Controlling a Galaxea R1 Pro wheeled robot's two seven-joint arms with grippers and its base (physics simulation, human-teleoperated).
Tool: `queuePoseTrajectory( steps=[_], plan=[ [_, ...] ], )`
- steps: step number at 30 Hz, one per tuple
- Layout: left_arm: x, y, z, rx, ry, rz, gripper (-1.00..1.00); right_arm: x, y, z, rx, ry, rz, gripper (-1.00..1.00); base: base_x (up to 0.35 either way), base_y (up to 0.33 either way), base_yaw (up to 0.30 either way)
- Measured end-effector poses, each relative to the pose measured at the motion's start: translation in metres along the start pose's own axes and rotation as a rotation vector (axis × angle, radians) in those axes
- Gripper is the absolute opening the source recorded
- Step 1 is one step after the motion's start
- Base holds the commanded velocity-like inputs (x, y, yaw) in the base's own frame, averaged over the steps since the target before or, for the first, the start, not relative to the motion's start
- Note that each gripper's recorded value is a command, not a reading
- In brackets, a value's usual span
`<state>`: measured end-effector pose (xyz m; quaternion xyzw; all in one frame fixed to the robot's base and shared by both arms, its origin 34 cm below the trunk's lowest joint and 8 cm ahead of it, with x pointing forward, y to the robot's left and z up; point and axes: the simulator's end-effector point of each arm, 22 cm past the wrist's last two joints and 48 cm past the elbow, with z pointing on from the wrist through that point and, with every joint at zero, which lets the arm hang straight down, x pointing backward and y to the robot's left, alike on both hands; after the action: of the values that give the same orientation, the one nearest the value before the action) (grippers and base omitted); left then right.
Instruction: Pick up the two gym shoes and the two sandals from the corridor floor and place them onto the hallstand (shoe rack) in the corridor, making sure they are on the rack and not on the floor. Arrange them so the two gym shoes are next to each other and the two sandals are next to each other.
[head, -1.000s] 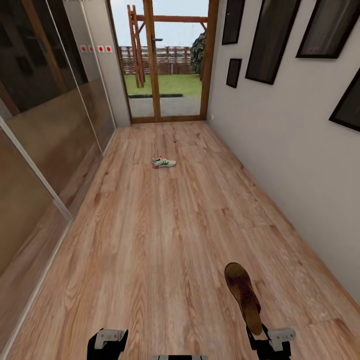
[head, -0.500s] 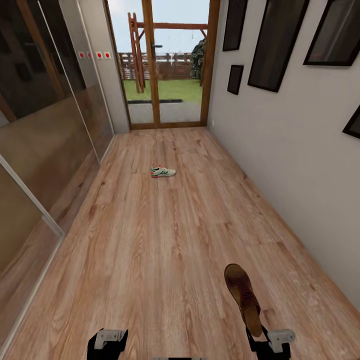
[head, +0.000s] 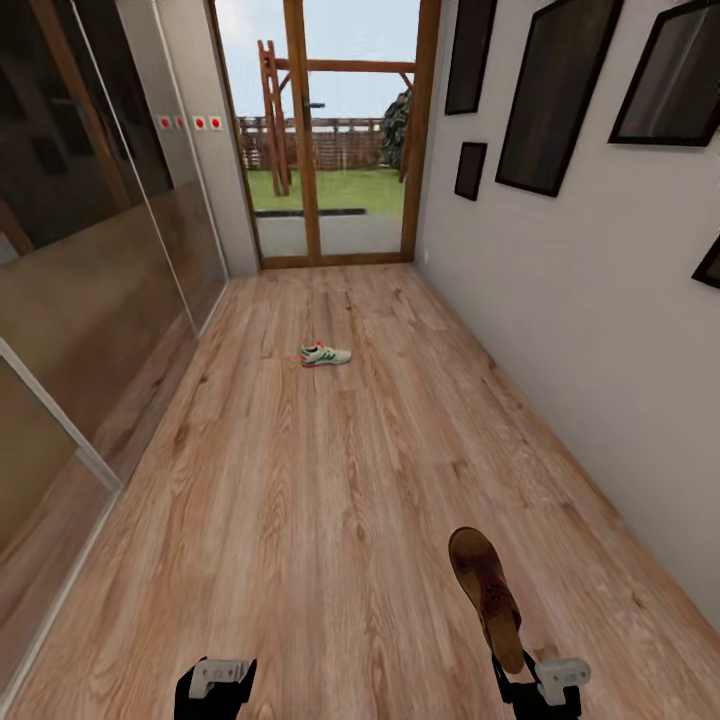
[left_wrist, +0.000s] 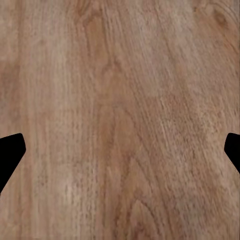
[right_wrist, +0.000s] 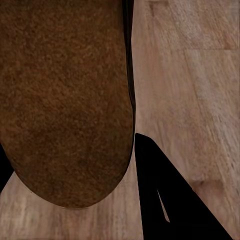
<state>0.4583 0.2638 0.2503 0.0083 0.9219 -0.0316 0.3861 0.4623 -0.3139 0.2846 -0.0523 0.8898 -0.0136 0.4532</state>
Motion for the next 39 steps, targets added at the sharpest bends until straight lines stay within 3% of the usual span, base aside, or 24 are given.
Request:
queuePoseTrajectory(
  steps=[19,39],
  plan=[
    [-0.015,-0.001,-0.001,0.000,-0.031,0.001,1.00,-0.014,-0.001,0.000,0.003,-0.029,-0.001,-1.00,0.327,0.027,0.000],
    [-0.029,-0.002,-0.002,0.002,-0.062,0.002,1.00,-0.028,-0.004,0.000,0.007,-0.060,-0.003,-1.00,0.320,0.126,0.000]
  ],
)
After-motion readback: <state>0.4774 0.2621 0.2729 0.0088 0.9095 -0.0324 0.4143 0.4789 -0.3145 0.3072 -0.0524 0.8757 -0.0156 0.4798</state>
